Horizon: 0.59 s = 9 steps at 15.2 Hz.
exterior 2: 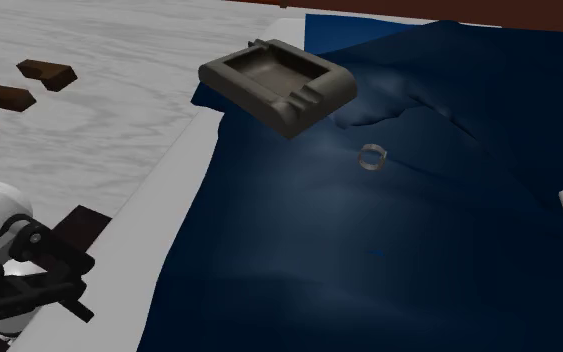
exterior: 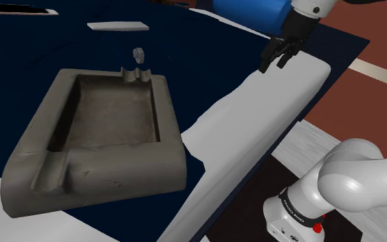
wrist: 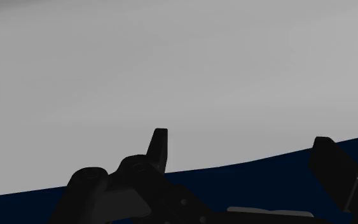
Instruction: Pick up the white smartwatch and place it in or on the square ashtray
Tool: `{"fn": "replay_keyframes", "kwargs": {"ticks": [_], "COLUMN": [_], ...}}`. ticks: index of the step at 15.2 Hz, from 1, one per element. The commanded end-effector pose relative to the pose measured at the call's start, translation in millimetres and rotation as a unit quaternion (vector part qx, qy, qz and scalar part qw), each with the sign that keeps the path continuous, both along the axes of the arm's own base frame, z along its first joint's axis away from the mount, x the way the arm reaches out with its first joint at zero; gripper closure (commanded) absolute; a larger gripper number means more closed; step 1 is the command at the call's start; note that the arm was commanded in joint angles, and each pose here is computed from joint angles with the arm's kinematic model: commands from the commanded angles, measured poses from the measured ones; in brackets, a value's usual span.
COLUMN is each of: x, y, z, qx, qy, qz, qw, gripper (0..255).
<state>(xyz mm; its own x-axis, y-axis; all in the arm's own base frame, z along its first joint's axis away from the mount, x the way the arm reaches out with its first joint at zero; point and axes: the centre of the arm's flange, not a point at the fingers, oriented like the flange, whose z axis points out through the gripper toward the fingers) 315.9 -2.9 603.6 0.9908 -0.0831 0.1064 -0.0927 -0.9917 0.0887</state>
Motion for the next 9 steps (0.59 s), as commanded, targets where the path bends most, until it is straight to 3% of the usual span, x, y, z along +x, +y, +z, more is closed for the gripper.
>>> {"fn": "replay_keyframes", "kwargs": {"ticks": [1,9], "x": [0.0,50.2], "y": [0.0,89.5], "z": [0.0,4.5], "qx": [0.0,0.014], "qy": [0.0,0.004], "qz": [0.0,-0.004], "qw": [1.0,0.9999], "gripper": [0,0]}}
